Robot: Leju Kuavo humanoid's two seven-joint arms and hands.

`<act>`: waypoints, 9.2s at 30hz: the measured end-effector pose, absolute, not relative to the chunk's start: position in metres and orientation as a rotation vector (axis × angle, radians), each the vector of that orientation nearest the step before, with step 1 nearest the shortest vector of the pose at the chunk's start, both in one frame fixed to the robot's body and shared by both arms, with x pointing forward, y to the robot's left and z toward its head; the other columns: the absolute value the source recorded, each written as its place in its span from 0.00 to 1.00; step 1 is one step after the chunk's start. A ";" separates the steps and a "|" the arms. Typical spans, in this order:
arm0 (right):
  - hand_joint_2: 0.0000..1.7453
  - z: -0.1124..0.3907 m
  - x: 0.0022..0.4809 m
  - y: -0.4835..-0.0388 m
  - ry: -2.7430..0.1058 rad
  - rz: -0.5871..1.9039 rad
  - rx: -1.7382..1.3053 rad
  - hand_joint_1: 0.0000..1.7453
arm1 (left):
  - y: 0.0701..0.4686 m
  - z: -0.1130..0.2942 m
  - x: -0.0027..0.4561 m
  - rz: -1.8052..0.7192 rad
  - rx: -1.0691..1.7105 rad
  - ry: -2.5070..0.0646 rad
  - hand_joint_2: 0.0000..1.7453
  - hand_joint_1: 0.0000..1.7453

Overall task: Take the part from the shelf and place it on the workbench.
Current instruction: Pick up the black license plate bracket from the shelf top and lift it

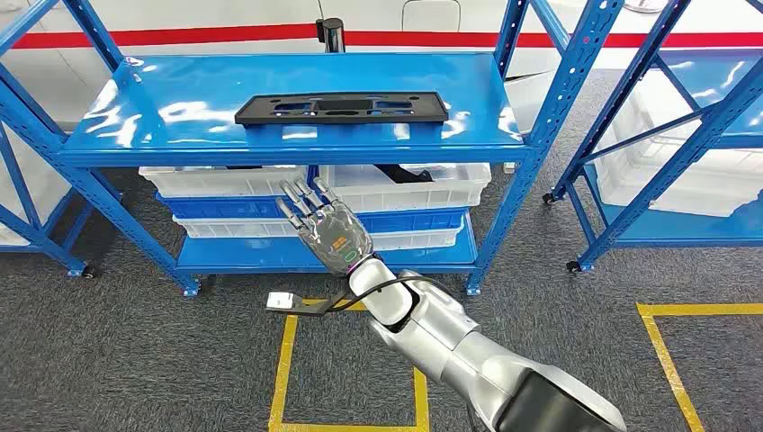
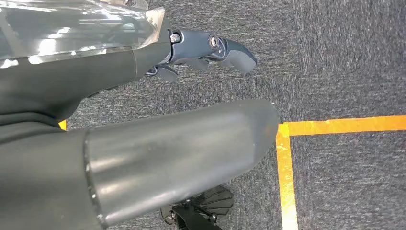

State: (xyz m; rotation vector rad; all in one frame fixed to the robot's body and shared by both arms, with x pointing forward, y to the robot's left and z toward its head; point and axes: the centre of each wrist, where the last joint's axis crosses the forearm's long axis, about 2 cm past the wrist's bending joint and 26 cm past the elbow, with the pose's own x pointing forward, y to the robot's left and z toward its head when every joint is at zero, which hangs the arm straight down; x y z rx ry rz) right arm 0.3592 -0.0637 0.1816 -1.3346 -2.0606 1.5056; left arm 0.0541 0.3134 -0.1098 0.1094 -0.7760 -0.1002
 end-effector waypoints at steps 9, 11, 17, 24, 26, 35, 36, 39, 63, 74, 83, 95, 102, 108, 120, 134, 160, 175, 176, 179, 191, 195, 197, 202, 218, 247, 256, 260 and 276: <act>1.00 0.184 0.359 -0.066 -2.068 1.462 -1.346 0.00 | 0.308 -0.110 0.055 -0.109 0.098 -0.756 0.00 0.00; 1.00 0.180 0.359 -0.068 -2.057 1.468 -1.344 0.00 | 0.307 -0.110 0.055 -0.109 0.096 -0.754 0.00 0.00; 1.00 0.177 0.358 -0.071 -2.047 1.471 -1.343 0.00 | 0.305 -0.110 0.055 -0.110 0.092 -0.753 0.00 0.00; 1.00 0.179 0.357 -0.068 -2.059 1.461 -1.340 0.00 | 0.303 -0.110 0.056 -0.092 0.079 -0.751 0.00 0.00; 1.00 0.178 0.356 -0.067 -2.062 1.462 -1.335 0.00 | 0.303 -0.110 0.054 -0.086 0.075 -0.747 0.00 0.00; 1.00 0.180 0.355 -0.064 -2.057 1.437 -1.340 0.00 | 0.301 -0.110 0.054 -0.027 0.066 -0.703 0.00 0.00; 1.00 0.180 0.355 -0.064 -2.054 1.431 -1.343 0.00 | 0.301 -0.110 0.054 -0.019 0.064 -0.693 0.00 0.00; 1.00 0.181 0.356 -0.066 -2.046 1.423 -1.355 0.00 | 0.299 -0.110 0.053 0.013 0.059 -0.679 0.00 0.00; 1.00 0.178 0.356 -0.068 -2.039 1.430 -1.356 0.00 | 0.301 -0.111 0.046 0.097 0.065 -0.705 0.00 0.00; 1.00 0.176 0.357 -0.071 -2.035 1.439 -1.357 0.00 | 0.298 -0.111 0.046 0.102 0.072 -0.711 0.00 0.00; 1.00 0.178 0.358 -0.071 -2.040 1.433 -1.361 0.00 | 0.297 -0.111 0.046 0.103 0.069 -0.713 0.00 0.00; 1.00 0.178 0.356 -0.068 -2.059 1.424 -1.355 0.00 | 0.298 -0.111 0.046 0.098 0.078 -0.710 0.00 0.00; 1.00 0.176 0.356 -0.070 -2.054 1.425 -1.352 0.00 | 0.296 -0.111 0.046 0.096 0.075 -0.711 0.00 0.00; 1.00 0.172 0.354 -0.072 -2.045 1.431 -1.343 0.00 | 0.296 -0.111 0.046 0.096 0.073 -0.709 0.00 0.00; 1.00 0.169 0.350 -0.069 -2.069 1.436 -1.312 0.00 | 0.296 -0.111 0.045 0.079 0.072 -0.708 0.00 0.00; 1.00 0.165 0.348 -0.075 -2.073 1.414 -1.310 0.00 | 0.295 -0.111 0.045 0.077 0.068 -0.705 0.00 0.00; 1.00 0.169 0.349 -0.071 -2.115 1.424 -1.287 0.00 | 0.297 -0.111 0.046 0.054 0.076 -0.711 0.00 0.00; 1.00 0.168 0.343 -0.054 -2.158 1.475 -1.204 0.00 | 0.298 -0.111 0.046 0.028 0.105 -0.721 0.00 0.00; 1.00 0.168 0.342 -0.052 -2.164 1.476 -1.196 0.00 | 0.298 -0.111 0.046 0.026 0.106 -0.721 0.00 0.00; 1.00 0.171 0.341 -0.044 -2.180 1.481 -1.176 0.00 | 0.298 -0.111 0.046 0.021 0.109 -0.721 0.00 0.00; 1.00 0.181 0.336 -0.018 -2.221 1.505 -1.103 0.00 | 0.298 -0.111 0.047 0.010 0.138 -0.722 0.00 0.00; 1.00 0.184 0.334 -0.011 -2.220 1.511 -1.085 0.00 | 0.298 -0.111 0.047 0.008 0.151 -0.723 0.00 0.00; 1.00 0.185 0.335 -0.009 -2.210 1.516 -1.074 0.00 | 0.298 -0.111 0.048 0.006 0.155 -0.723 0.00 0.00; 1.00 0.187 0.335 -0.004 -2.172 1.504 -1.021 0.00 | 0.299 -0.111 0.050 0.002 0.161 -0.728 0.00 0.00; 1.00 0.185 0.339 0.000 -2.045 1.525 -0.927 0.00 | 0.295 -0.109 0.060 -0.002 0.171 -0.722 0.00 0.00; 1.00 0.185 0.350 -0.005 -2.068 1.440 -0.803 0.00 | 0.293 -0.108 0.068 -0.009 0.177 -0.723 0.00 0.00; 1.00 0.184 0.349 -0.005 -2.102 1.446 -0.825 0.00 | 0.289 -0.107 0.071 0.000 0.172 -0.727 0.00 0.00; 1.00 0.183 0.349 -0.005 -2.116 1.452 -0.830 0.00 | 0.290 -0.107 0.072 0.000 0.174 -0.725 0.00 0.00; 1.00 0.191 0.342 0.007 -2.182 1.455 -0.807 0.00 | 0.292 -0.108 0.070 0.011 0.183 -0.715 0.00 0.00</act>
